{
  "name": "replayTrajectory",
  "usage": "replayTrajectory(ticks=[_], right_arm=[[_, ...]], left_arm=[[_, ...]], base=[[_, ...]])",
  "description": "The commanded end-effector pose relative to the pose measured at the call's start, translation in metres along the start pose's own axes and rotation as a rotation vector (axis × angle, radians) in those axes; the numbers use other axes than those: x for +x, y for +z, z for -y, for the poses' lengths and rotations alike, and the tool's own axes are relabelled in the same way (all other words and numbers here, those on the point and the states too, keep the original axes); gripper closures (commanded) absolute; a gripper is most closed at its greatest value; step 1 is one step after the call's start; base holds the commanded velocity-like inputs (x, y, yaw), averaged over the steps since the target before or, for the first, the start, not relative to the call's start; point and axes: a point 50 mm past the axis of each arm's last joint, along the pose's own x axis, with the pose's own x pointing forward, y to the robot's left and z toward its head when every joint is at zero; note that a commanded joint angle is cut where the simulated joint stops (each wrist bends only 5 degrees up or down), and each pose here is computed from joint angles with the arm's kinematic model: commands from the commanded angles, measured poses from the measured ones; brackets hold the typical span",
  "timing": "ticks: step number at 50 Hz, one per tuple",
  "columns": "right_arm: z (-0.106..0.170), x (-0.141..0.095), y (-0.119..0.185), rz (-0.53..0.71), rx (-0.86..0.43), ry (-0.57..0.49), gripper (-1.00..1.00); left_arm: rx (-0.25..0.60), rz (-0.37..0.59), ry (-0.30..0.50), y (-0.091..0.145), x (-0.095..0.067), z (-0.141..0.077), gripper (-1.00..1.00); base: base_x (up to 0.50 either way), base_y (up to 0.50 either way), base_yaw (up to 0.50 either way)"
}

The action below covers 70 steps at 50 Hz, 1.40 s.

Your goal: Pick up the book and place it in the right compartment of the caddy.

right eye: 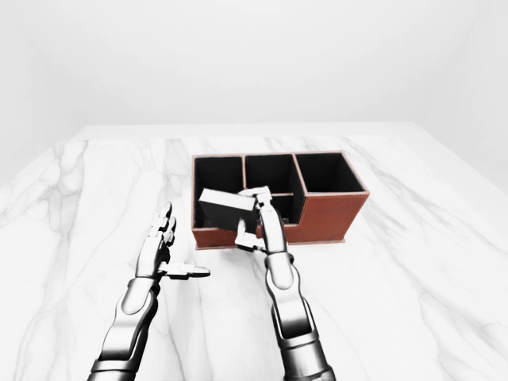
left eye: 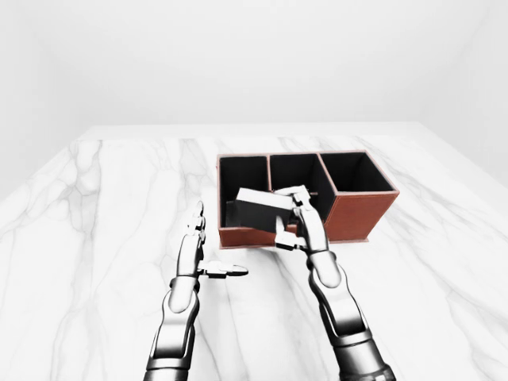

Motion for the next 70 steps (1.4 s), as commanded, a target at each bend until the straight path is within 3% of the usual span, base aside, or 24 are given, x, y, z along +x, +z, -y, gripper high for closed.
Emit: replayTrajectory(ticks=[1,11,18,30,37,50,70], right_arm=[[0.038,-0.005,0.103,0.452,0.123,-0.069,1.00],[0.058,-0.021,0.174,0.778,0.132,-0.101,1.00],[0.077,-0.008,0.196,0.838,0.128,-0.140,1.00],[0.118,0.039,0.174,0.625,0.066,-0.242,1.00],[0.145,0.052,0.160,0.519,0.034,-0.300,1.00],[0.174,0.058,0.150,0.436,0.014,-0.365,1.00],[0.195,0.062,0.136,0.345,-0.002,-0.409,1.00]], left_arm=[[0.004,-0.003,0.003,-0.004,0.002,0.001,-1.00],[0.002,-0.001,0.005,-0.003,0.001,0.001,-1.00],[0.002,-0.003,0.005,-0.004,0.002,0.001,-1.00],[0.002,-0.003,0.005,-0.004,0.001,0.001,-1.00],[0.004,-0.003,0.005,-0.003,0.002,0.001,-1.00],[0.004,-0.005,0.005,-0.004,0.002,0.002,-1.00],[0.006,-0.006,0.008,-0.005,0.002,0.001,-1.00]], base=[[0.00,0.00,0.00],[0.00,0.00,0.00],[0.00,0.00,0.00],[0.00,0.00,0.00],[0.00,0.00,0.00],[0.00,0.00,0.00],[0.00,0.00,0.00]])
